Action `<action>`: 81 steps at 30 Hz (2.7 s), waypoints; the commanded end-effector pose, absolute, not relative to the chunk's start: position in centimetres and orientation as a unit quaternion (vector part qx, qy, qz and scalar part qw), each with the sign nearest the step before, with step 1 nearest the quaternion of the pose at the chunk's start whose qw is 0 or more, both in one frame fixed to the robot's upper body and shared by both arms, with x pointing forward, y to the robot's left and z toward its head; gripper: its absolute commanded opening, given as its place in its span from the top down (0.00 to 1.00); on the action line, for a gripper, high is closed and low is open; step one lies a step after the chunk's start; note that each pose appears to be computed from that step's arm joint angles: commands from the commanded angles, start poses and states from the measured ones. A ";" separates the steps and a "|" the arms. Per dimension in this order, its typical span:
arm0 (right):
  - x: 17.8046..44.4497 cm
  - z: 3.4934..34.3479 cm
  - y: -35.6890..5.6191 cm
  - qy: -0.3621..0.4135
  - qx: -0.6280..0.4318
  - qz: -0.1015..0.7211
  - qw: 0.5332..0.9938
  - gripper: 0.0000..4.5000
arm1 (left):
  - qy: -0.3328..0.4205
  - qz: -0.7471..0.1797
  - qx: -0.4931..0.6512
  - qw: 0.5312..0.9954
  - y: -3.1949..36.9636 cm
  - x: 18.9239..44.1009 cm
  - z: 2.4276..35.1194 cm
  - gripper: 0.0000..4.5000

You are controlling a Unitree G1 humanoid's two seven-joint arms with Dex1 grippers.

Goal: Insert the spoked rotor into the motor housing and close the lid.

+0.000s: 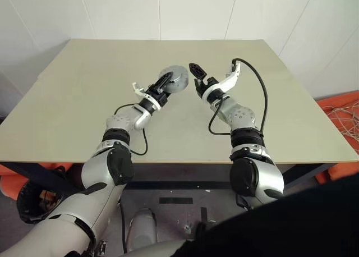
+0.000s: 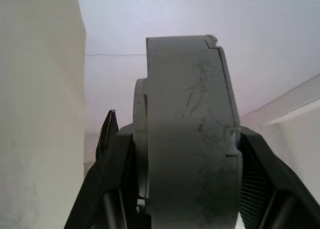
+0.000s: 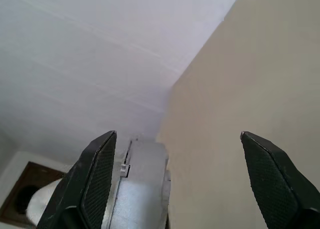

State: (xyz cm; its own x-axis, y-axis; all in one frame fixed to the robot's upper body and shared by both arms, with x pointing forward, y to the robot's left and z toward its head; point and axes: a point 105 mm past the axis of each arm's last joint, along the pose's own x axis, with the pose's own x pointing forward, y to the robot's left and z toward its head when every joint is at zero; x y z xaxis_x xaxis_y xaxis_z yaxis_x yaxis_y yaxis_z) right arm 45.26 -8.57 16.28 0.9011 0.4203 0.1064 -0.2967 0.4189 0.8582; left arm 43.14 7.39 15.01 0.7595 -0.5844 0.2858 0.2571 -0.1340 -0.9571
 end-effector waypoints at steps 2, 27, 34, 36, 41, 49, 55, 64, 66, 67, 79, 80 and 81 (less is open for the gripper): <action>45.8 18.4 -10.3 0.019 0.474 0.209 0.855 0.01 | 0.032 -0.324 -0.617 0.716 11.6 44.2 18.2 0.54; 45.0 18.2 -13.6 0.008 0.441 0.201 0.875 0.01 | -0.004 -0.099 -0.658 0.747 22.5 44.3 13.0 0.54; 44.9 18.2 -13.8 0.008 0.441 0.198 0.875 0.01 | 0.002 -0.022 -0.680 0.733 24.8 43.7 10.1 0.54; 44.9 18.2 -13.8 0.008 0.440 0.199 0.875 0.01 | 0.002 -0.014 -0.680 0.733 25.0 43.5 9.7 0.54; 44.8 18.2 -13.8 0.008 0.441 0.198 0.875 0.01 | 0.000 -0.004 -0.677 0.736 25.5 43.5 9.6 0.54; 44.8 18.2 -13.7 0.009 0.444 0.196 0.874 0.01 | 0.006 0.088 -0.669 0.738 27.4 43.6 8.9 0.54; 44.9 18.1 -13.7 0.010 0.444 0.192 0.875 0.00 | 0.026 0.160 -0.659 0.734 28.5 43.9 9.1 0.18; 45.0 18.0 -13.6 0.012 0.446 0.187 0.875 0.00 | 0.090 0.217 -0.649 0.723 28.3 43.9 8.8 0.01; 45.1 17.9 -13.6 0.013 0.447 0.186 0.875 0.00 | 0.119 0.222 -0.641 0.725 27.8 43.8 8.4 0.01; 45.1 17.9 -13.6 0.013 0.447 0.186 0.875 0.00 | 0.134 0.224 -0.637 0.726 27.5 43.7 8.1 0.01; 45.3 16.7 -13.4 0.033 0.447 0.177 0.876 0.00 | 0.249 -0.008 -0.609 0.753 21.0 42.7 11.8 0.01; 45.3 16.6 -13.4 0.034 0.446 0.177 0.877 0.00 | 0.247 -0.015 -0.607 0.755 21.1 42.6 12.4 0.01; 45.4 16.4 -13.4 0.036 0.446 0.176 0.877 0.00 | 0.244 -0.019 -0.604 0.758 21.2 42.6 12.9 0.01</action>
